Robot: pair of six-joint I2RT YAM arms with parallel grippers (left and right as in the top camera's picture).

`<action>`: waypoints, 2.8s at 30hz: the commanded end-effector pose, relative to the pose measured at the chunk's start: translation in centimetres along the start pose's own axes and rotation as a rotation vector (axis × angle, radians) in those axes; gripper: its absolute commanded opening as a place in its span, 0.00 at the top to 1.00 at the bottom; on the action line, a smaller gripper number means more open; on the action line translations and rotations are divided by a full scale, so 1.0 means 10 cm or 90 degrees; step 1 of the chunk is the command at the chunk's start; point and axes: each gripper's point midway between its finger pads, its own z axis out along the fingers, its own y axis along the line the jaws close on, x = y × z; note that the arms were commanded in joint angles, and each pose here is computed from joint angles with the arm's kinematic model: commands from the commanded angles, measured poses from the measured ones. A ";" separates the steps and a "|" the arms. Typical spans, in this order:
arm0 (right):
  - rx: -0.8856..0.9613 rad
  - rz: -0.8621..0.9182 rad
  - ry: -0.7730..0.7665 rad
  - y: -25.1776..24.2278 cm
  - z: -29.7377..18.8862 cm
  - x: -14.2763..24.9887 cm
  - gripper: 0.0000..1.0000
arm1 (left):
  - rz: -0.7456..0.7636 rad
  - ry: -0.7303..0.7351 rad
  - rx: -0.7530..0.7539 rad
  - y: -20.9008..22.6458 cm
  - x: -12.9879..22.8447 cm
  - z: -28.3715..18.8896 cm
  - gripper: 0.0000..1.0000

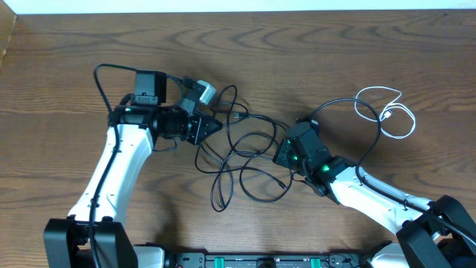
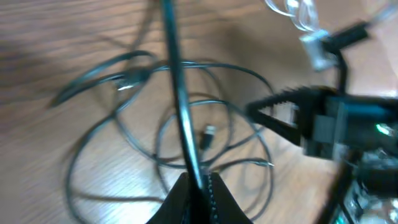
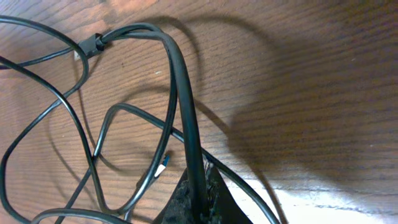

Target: Untangle cables

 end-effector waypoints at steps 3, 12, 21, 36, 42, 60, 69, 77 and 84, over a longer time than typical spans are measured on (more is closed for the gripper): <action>0.058 -0.018 -0.032 -0.19 0.00 -0.07 0.99 | -0.299 -0.014 -0.370 0.98 0.20 -0.29 0.92; 0.119 -0.018 -0.053 -0.40 -0.03 -0.11 0.99 | -0.532 -0.060 -0.646 1.47 0.64 -0.85 0.92; 0.219 0.003 -0.073 -0.81 -0.12 -0.23 0.99 | -0.694 -0.095 -0.686 1.71 0.98 -1.20 0.92; 0.233 0.013 -0.070 -0.89 -0.13 -0.25 0.99 | -0.861 -0.162 -0.692 1.85 1.26 -1.31 0.84; 0.229 0.013 -0.066 -0.88 -0.13 -0.24 0.99 | -0.852 -0.136 -0.603 1.75 1.18 -1.13 0.52; 0.226 0.014 -0.066 -0.87 -0.12 -0.24 0.99 | -0.640 -0.062 -0.559 1.43 0.85 -0.59 0.20; 0.214 0.015 -0.072 -0.83 -0.11 -0.26 0.99 | -0.533 -0.007 -0.457 0.91 0.66 -0.04 0.20; 0.183 0.019 -0.051 -0.74 -0.08 -0.22 0.99 | -0.359 -0.003 -0.339 0.38 0.34 0.44 0.20; 0.181 0.020 -0.049 -0.73 -0.08 -0.21 0.99 | -0.265 0.034 -0.327 0.10 0.40 0.65 0.19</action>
